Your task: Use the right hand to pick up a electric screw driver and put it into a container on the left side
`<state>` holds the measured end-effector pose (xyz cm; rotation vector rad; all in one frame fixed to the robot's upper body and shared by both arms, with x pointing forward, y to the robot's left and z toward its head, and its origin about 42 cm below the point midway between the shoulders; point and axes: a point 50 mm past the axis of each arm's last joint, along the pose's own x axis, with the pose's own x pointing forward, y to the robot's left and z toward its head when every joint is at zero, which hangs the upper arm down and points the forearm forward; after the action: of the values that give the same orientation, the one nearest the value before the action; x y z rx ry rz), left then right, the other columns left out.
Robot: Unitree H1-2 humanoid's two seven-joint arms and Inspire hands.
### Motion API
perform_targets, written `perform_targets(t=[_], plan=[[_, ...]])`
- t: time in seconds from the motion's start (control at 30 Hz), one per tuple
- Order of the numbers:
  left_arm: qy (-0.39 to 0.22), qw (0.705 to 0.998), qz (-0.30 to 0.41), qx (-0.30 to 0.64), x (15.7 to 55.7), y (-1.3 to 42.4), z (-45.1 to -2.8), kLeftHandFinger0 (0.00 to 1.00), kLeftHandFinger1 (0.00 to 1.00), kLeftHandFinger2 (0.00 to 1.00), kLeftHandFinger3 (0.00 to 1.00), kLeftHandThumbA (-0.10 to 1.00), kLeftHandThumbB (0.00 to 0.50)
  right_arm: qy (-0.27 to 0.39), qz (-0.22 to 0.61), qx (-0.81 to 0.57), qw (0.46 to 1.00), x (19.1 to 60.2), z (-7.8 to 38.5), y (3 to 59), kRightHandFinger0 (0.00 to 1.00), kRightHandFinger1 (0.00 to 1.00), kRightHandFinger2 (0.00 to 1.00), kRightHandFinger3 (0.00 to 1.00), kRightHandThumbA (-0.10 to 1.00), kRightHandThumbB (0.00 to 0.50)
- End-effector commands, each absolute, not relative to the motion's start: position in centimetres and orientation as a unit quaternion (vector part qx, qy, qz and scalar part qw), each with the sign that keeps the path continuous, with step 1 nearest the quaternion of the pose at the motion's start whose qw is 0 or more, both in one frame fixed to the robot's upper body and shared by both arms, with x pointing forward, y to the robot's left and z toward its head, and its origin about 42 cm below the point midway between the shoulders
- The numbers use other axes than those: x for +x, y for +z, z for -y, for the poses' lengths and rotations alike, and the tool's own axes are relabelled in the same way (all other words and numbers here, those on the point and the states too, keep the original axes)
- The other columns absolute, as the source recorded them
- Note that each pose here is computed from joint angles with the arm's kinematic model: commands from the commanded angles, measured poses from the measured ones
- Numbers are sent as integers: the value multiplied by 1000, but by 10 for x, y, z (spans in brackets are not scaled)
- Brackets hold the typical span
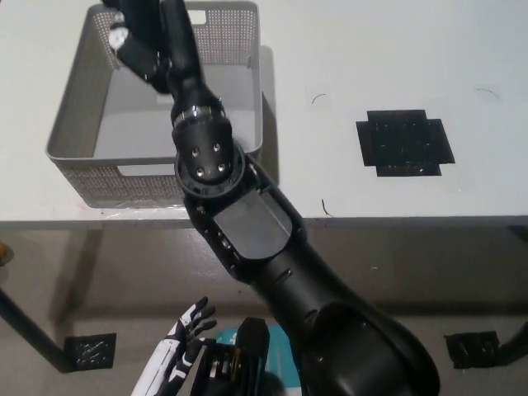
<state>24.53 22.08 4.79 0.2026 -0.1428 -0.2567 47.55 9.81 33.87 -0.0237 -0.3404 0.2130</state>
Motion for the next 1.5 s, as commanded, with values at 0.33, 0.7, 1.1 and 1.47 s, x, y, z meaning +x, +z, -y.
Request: perform_targets(t=[0.33,0.7,1.1,1.47], plan=[[-160,975,105,112,249,61,-220,777,767,799,1000,961,296,79,134,-11,988,496,-82,306,0,228,660,651,-100,122],[-173,970,112,125,252,66,-219,797,705,720,1000,966,281,39,130,9,991,502,-67,291,0,262,660,546,-100,163],[-187,967,120,126,256,68,-216,775,675,673,1000,964,245,93,167,6,981,504,-60,292,949,1000,1000,1000,397,234],[-195,965,122,128,258,69,-217,748,658,658,1000,963,240,92,167,25,981,504,-53,288,871,1000,1000,1000,506,156]])
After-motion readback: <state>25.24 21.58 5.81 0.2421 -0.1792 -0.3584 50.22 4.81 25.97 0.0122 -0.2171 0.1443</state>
